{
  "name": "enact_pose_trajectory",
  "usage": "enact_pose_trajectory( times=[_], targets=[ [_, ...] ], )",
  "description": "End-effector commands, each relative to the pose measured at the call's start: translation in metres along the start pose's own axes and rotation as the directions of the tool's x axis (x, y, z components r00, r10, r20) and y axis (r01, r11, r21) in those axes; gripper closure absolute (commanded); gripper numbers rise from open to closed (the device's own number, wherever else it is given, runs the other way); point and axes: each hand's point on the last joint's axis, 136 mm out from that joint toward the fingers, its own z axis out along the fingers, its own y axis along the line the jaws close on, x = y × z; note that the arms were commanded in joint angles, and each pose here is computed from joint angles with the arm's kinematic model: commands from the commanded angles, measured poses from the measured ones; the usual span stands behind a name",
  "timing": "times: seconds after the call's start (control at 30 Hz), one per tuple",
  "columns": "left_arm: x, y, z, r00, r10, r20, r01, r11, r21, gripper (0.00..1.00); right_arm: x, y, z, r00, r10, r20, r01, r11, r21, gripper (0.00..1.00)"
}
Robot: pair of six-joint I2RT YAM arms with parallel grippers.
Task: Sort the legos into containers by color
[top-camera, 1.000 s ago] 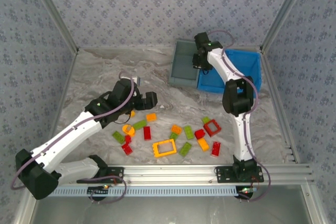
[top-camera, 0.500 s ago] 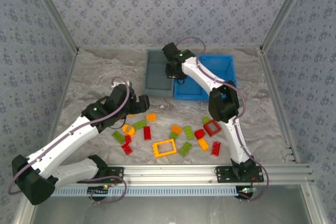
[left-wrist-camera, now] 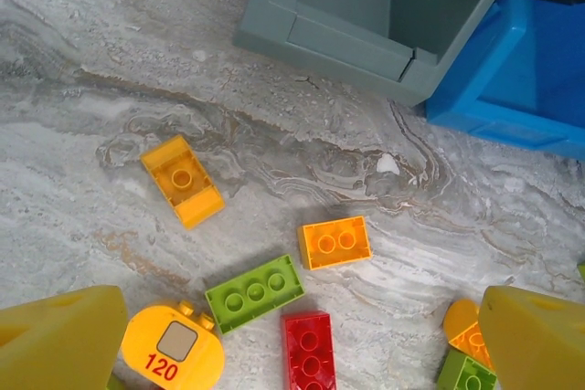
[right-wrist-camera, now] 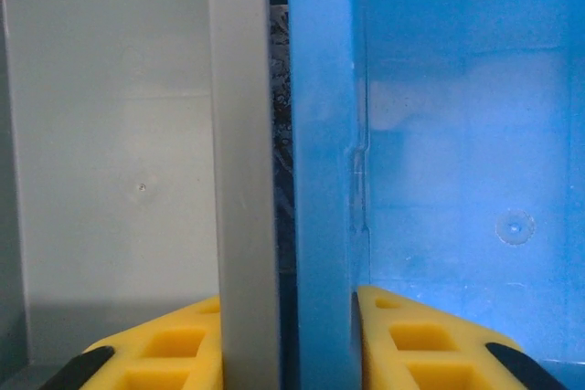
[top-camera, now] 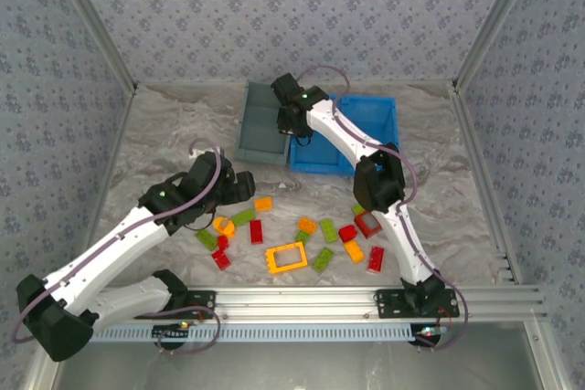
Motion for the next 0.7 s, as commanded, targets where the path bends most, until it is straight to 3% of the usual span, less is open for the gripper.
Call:
enact_pose_trajectory(
  times=[0.0, 0.23, 0.43, 0.53, 0.67],
  targets=[
    [0.004, 0.009, -0.007, 1.0, -0.012, 0.003, 0.012, 1.0, -0.022, 0.01, -0.012, 0.027, -0.014, 0.999, 0.025, 0.019, -0.023, 0.993, -0.116, 0.62],
    [0.006, 0.014, -0.01, 1.0, -0.019, 0.014, 0.019, 1.0, -0.021, 0.01, -0.014, 0.03, -0.043, 0.997, -0.042, 0.057, 0.048, 0.993, -0.106, 0.48],
    [0.008, 0.007, -0.007, 1.0, -0.008, -0.015, 0.008, 1.0, -0.002, 0.03, -0.03, 0.029, -0.099, 0.983, -0.072, 0.169, 0.09, 0.99, -0.104, 0.44],
    [0.014, -0.004, -0.005, 0.998, 0.016, -0.067, -0.013, 0.999, 0.039, 0.11, -0.03, 0.022, -0.134, 0.966, -0.114, 0.23, 0.138, 0.986, -0.091, 0.45],
    [0.036, -0.026, -0.003, 0.983, 0.079, -0.163, -0.059, 0.99, 0.124, 0.28, 0.0, 0.012, -0.177, 0.939, -0.175, 0.297, 0.218, 0.969, -0.116, 0.45]
  ],
)
